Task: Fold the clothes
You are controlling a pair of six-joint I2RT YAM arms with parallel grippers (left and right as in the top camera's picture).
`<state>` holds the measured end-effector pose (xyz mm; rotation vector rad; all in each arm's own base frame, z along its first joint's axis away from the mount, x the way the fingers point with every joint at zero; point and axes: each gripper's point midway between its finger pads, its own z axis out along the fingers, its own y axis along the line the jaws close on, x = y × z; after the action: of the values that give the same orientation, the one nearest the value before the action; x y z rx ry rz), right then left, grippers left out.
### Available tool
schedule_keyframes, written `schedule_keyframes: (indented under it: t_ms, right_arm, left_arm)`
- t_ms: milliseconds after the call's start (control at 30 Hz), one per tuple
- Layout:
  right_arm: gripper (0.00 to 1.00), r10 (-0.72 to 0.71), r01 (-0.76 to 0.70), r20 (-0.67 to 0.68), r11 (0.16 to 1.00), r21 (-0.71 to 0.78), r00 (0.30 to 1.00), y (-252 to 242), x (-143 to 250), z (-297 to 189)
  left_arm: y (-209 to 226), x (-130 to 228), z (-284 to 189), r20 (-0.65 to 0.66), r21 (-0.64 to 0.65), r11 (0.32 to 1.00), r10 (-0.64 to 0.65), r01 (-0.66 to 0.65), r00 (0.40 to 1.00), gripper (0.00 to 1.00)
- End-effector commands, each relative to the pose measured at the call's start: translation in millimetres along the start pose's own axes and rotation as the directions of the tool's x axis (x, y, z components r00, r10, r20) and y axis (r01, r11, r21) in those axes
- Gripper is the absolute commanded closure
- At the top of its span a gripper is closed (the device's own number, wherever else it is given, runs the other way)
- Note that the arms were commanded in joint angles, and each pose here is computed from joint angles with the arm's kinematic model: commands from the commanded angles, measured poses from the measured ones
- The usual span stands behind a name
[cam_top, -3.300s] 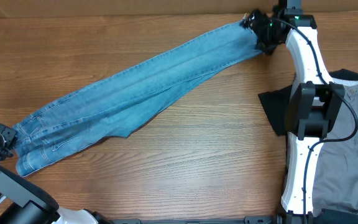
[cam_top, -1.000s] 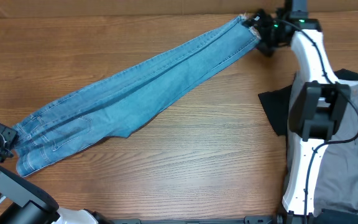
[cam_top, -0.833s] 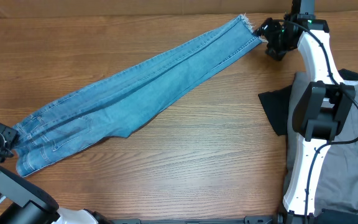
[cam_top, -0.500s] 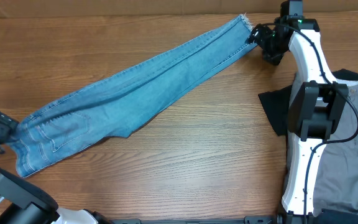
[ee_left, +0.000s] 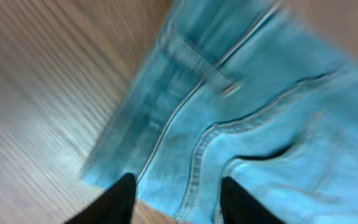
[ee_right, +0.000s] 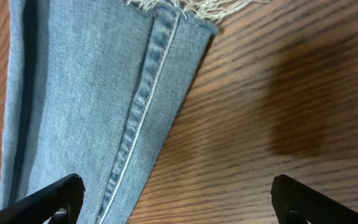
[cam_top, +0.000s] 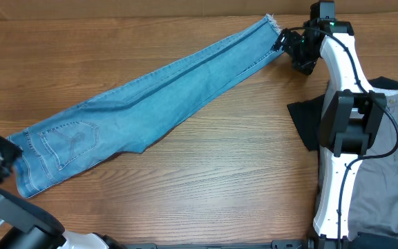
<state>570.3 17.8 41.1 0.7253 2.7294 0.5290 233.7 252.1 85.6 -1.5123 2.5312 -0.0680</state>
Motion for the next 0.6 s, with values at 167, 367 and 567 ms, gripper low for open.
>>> schedule_keyframes:
  t_ms: [167, 367, 567]
  right_arm:
    - [0.0, 0.026, -0.023, -0.063, 0.998, 0.052, 0.998, -16, 14, 3]
    - [0.0, 0.001, 0.004, -0.084, 0.998, 0.062, 0.997, -13, 21, -27]
    - [0.0, -0.044, 0.049, -0.095, 0.997, 0.055, 0.995, -1, 32, -62]
  left_arm:
    - [17, 44, 69, -0.024, -0.018, 0.999, -0.043, 0.043, 0.999, 0.96]
    - [67, 21, 68, 0.13, -0.216, 0.958, -0.163, 0.188, 0.978, 0.96]
    - [85, -45, 40, 0.339, -0.167, 0.961, -0.155, 0.221, 0.928, 0.96]
